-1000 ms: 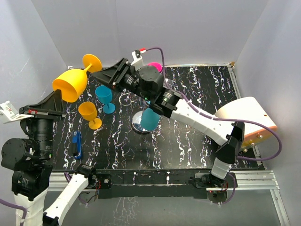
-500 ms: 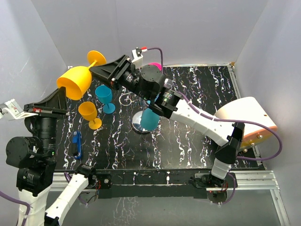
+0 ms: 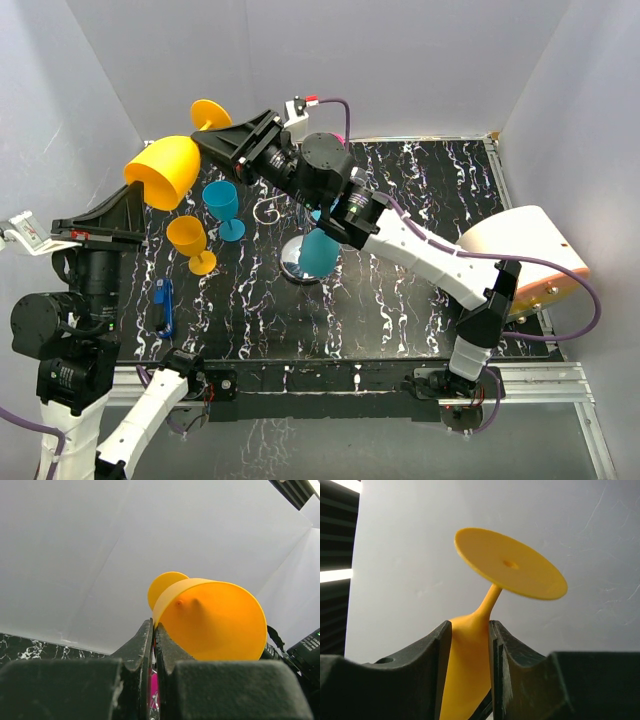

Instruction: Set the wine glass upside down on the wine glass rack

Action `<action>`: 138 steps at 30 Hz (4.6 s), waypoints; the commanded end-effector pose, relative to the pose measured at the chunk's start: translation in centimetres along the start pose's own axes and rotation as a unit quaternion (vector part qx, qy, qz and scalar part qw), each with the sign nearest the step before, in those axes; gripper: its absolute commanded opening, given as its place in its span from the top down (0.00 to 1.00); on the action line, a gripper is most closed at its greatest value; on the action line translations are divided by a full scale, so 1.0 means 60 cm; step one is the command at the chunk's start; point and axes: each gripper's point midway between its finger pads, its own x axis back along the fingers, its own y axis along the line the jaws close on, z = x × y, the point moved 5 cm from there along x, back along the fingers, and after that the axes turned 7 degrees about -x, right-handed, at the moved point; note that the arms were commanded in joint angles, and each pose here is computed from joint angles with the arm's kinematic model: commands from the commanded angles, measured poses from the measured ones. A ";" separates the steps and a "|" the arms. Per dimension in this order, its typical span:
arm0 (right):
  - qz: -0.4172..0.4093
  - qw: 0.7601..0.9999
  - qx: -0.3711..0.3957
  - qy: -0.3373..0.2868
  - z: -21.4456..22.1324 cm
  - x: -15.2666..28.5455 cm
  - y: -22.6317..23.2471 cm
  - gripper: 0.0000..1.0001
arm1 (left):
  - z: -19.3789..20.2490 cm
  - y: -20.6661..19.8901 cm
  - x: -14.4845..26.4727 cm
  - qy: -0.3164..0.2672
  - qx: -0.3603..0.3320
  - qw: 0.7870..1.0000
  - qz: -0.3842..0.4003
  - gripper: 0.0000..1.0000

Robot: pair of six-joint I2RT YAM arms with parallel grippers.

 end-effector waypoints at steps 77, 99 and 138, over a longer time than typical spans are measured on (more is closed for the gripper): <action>-0.202 0.801 0.562 0.047 0.011 0.225 0.027 1.00 | -0.001 -0.134 -0.025 0.087 0.312 0.925 0.197 0.29; -0.182 0.768 0.607 0.096 0.019 0.209 -0.012 1.00 | 0.068 -0.138 -0.011 0.259 0.349 0.888 0.148 0.42; -0.178 0.776 0.599 0.081 0.012 0.221 0.007 0.81 | 0.091 -0.136 -0.018 0.301 0.378 0.868 0.116 1.00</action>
